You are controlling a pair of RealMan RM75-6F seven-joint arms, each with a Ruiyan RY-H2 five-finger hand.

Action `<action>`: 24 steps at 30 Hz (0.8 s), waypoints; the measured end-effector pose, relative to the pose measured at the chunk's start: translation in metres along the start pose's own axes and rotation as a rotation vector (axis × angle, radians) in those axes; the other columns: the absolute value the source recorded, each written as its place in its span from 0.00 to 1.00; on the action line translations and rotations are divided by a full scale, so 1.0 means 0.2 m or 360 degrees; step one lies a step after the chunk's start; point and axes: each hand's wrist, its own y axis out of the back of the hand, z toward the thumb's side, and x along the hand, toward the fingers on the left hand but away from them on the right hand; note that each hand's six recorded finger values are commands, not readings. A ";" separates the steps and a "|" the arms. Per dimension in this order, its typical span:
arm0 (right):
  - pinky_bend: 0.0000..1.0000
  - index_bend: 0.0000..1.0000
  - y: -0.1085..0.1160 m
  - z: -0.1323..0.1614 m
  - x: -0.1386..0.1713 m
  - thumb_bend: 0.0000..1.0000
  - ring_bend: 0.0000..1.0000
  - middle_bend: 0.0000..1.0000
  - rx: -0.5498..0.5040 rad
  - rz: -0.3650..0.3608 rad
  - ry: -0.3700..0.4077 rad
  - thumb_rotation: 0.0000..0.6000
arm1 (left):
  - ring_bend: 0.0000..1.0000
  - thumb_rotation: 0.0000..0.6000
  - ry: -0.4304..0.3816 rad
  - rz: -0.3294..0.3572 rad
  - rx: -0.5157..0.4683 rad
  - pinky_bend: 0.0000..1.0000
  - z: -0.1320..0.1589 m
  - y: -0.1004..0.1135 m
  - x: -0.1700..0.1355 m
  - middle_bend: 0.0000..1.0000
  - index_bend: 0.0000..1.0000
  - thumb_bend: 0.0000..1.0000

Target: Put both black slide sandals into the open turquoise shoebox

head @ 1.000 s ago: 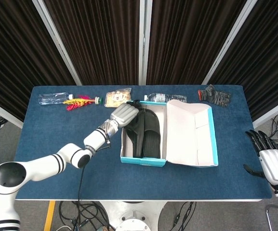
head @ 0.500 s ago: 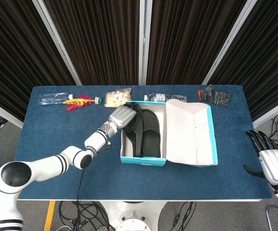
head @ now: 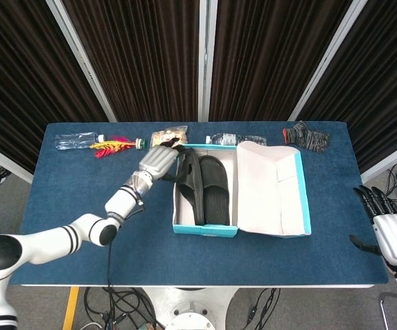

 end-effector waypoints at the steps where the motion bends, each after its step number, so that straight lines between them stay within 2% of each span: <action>1: 0.18 0.00 0.00 0.00 0.00 0.09 0.00 0.06 -0.0002 -0.0001 -0.0004 1.00 | 0.03 0.83 0.0019 0.0035 -0.0036 0.18 -0.04 0.02 -0.03 0.20 0.24 0.40; 7: 0.18 0.00 0.00 -0.06 0.01 0.09 0.00 0.06 -0.0031 -0.0008 -0.0045 1.00 | 0.03 0.84 0.0206 0.0291 -0.0173 0.18 -0.37 0.15 -0.28 0.20 0.24 0.39; 11: 0.18 0.00 -0.02 -0.10 0.01 0.09 0.00 0.05 -0.0071 -0.0005 -0.0077 1.00 | 0.03 1.00 0.0359 0.0432 -0.0142 0.18 -0.61 0.17 -0.51 0.20 0.24 0.32; 14: 0.14 0.00 -0.05 -0.13 0.00 0.09 0.00 0.03 -0.0094 0.0009 -0.0107 1.00 | 0.03 1.00 0.0482 0.0518 -0.0081 0.17 -0.78 0.16 -0.71 0.20 0.24 0.27; 18: 0.10 0.00 -0.08 -0.14 0.01 0.09 0.00 0.02 -0.0114 0.0014 -0.0126 1.00 | 0.03 1.00 0.0644 0.0600 0.0051 0.17 -0.95 0.11 -1.01 0.20 0.24 0.24; 24: 0.10 0.00 -0.10 -0.14 0.04 0.09 0.00 0.02 -0.0121 -0.0016 -0.0156 1.00 | 0.03 1.00 0.0802 0.0641 0.0167 0.17 -1.04 0.02 -1.40 0.20 0.24 0.24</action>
